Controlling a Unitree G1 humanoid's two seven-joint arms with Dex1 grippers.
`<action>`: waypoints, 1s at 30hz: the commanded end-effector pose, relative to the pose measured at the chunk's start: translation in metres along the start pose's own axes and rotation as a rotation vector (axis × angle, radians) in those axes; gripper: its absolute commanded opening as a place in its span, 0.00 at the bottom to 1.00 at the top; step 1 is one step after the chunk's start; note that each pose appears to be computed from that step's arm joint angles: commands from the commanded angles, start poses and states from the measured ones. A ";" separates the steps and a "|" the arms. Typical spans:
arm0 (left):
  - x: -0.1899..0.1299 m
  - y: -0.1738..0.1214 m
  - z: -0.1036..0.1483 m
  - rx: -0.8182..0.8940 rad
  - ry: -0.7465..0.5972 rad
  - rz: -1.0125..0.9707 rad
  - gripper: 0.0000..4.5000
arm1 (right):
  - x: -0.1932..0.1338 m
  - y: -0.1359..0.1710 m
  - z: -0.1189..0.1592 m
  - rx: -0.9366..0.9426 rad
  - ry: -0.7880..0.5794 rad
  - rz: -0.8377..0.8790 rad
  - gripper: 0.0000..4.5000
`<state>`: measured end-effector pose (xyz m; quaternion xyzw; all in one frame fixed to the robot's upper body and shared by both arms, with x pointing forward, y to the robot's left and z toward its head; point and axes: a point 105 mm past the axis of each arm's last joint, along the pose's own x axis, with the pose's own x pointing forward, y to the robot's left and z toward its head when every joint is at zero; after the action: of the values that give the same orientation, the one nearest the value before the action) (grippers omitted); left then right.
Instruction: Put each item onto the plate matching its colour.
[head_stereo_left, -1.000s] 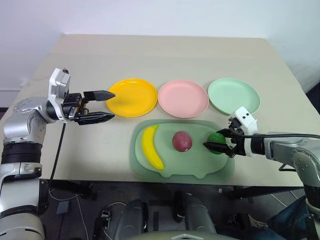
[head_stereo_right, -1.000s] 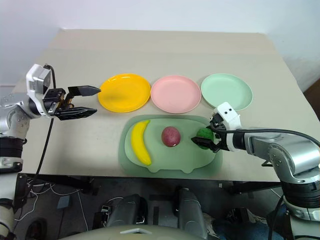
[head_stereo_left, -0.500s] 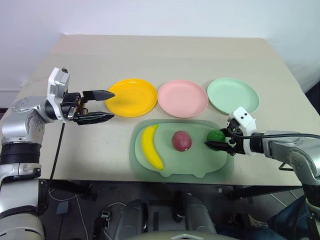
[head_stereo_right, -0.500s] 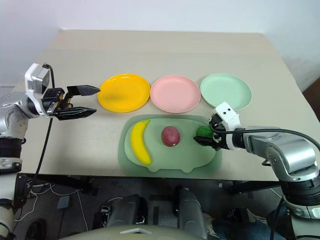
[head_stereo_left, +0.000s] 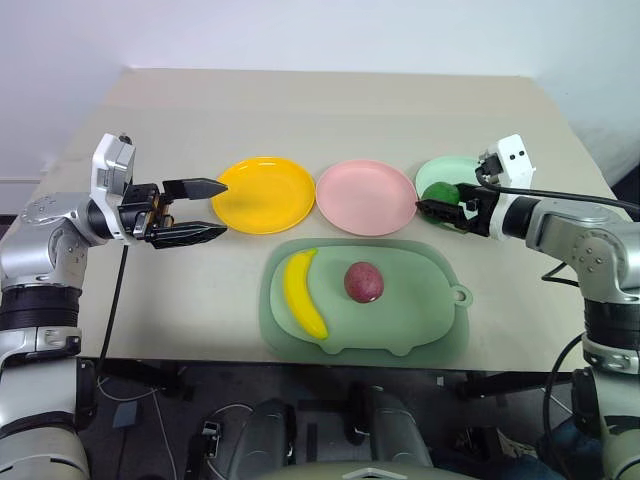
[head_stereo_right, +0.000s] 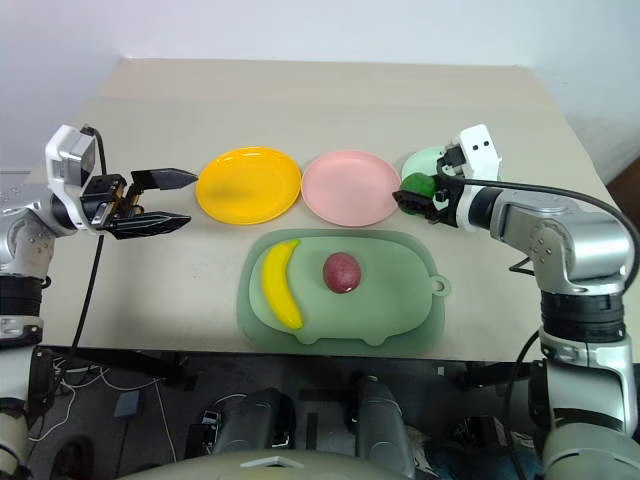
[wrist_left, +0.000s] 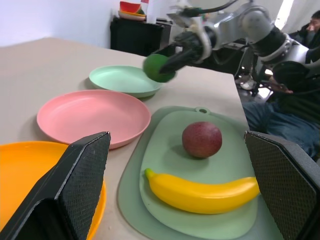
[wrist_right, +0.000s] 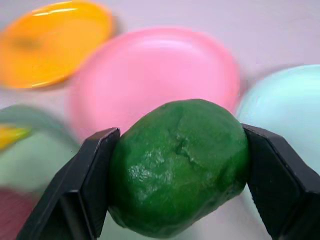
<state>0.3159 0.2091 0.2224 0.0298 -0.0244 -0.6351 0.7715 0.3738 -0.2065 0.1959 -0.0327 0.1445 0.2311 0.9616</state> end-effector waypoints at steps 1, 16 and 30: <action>-0.001 -0.003 0.011 0.047 -0.004 0.000 1.00 | 0.010 -0.034 0.004 -0.041 -0.030 -0.182 0.76; -0.005 -0.008 0.013 0.047 0.001 0.021 1.00 | 0.034 -0.068 0.001 0.033 -0.054 -0.288 0.99; -0.003 -0.005 0.014 0.041 -0.010 0.009 1.00 | 0.005 0.031 0.049 0.081 -0.338 0.255 0.99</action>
<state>0.3098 0.2099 0.2240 0.0302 -0.0243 -0.6295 0.7760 0.3934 -0.1896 0.2389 0.0612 -0.0031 0.2844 0.9568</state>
